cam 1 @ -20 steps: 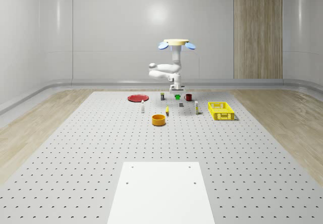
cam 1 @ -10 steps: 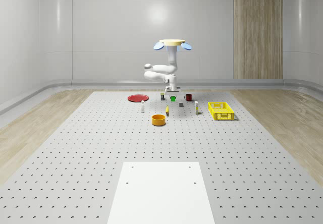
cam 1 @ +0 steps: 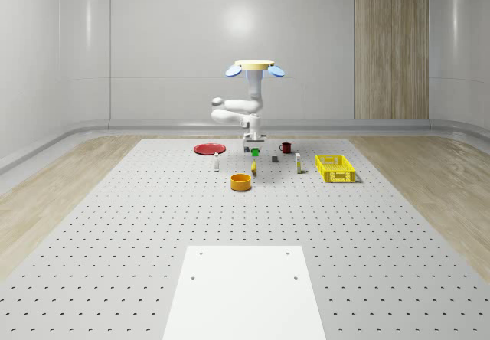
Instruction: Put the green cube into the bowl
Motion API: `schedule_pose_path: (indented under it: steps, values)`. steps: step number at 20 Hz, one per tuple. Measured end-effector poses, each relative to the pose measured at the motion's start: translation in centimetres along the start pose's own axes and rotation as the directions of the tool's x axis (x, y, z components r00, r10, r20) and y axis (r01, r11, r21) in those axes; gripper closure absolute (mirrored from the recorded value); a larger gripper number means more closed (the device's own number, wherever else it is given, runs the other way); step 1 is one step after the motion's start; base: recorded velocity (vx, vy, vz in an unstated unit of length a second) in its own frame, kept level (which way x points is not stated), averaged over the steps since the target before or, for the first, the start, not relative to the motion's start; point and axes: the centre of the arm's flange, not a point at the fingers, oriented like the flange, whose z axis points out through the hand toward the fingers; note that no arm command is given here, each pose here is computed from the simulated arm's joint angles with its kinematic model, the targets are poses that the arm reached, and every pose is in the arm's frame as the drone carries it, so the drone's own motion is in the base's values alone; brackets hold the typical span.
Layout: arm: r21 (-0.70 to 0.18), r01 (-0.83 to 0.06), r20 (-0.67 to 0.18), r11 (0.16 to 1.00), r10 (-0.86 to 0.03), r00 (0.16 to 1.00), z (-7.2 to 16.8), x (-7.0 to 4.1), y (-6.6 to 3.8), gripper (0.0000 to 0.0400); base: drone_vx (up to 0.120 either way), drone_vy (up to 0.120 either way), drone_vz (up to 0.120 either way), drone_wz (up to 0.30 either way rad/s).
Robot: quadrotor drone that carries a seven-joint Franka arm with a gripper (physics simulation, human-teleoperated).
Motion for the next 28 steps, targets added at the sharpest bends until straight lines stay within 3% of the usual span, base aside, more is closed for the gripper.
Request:
schedule_pose_path:
  steps: [5,14,23,28]
  values:
    - [0.0,0.0,0.0,1.0,0.0,1.0,0.0,0.0,0.0,0.0149,0.016,-0.12,0.0,0.0]
    - [0.0,0.0,0.0,1.0,0.0,1.0,0.0,0.0,0.0,0.0149,0.12,-0.12,0.0,0.0]
    - [0.0,0.0,0.0,1.0,0.0,1.0,0.0,0.0,0.0,0.0149,0.12,-0.036,0.0,0.0]
    - [0.0,0.0,0.0,1.0,0.0,1.0,0.0,0.0,0.0,0.0149,0.04,0.0,-0.104,0.0]
